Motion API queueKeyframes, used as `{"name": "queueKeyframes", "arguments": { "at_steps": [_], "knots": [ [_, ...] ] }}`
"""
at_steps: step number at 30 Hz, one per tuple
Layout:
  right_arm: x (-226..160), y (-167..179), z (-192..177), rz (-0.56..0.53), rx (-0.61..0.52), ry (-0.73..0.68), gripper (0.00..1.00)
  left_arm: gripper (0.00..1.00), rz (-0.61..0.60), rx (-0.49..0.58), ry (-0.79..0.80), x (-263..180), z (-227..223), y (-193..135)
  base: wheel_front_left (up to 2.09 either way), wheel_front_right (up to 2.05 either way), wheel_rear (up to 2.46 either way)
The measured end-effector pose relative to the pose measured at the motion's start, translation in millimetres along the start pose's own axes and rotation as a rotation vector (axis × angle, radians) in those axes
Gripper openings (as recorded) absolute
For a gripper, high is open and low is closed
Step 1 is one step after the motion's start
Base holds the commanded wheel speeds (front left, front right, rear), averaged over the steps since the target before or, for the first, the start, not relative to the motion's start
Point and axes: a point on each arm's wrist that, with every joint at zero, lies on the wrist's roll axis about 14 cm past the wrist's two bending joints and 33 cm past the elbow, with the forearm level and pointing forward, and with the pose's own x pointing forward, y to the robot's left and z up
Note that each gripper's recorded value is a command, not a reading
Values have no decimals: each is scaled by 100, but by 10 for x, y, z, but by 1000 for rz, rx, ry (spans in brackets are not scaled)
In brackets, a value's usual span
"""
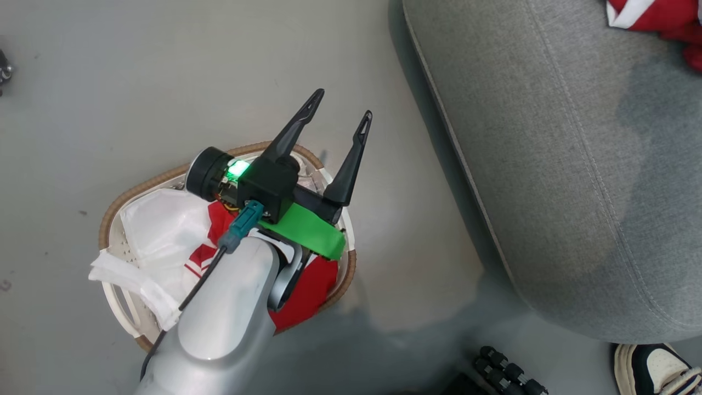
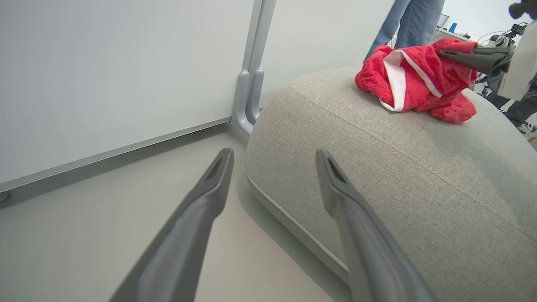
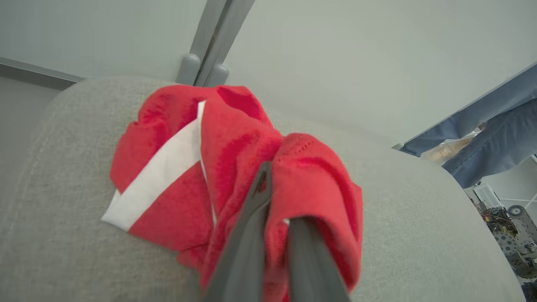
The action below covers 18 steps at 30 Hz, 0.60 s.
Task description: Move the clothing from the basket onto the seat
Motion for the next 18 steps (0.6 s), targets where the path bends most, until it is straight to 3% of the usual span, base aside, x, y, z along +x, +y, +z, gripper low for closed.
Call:
{"name": "queueKeyframes", "arguments": {
  "at_steps": [2,3,4,6,12,18],
  "knots": [
    [-79,78,-146,4,23,33,0,100,8,3,4,-10,-8,28,0,0,0],
    [-129,100,-205,6,24,48,34,100,13,5,1,-11,10,38,0,0,0],
    [-169,102,-243,3,30,57,47,100,18,7,-5,-13,34,50,0,0,0],
    [-272,122,-285,-4,52,63,100,100,28,11,-14,-21,86,63,0,0,0],
    [-603,87,-364,-25,84,75,100,100,65,19,-29,-118,210,67,0,0,0],
    [-831,179,-188,-9,134,15,100,100,132,33,-54,-304,391,105,0,0,0]
  ]
}}
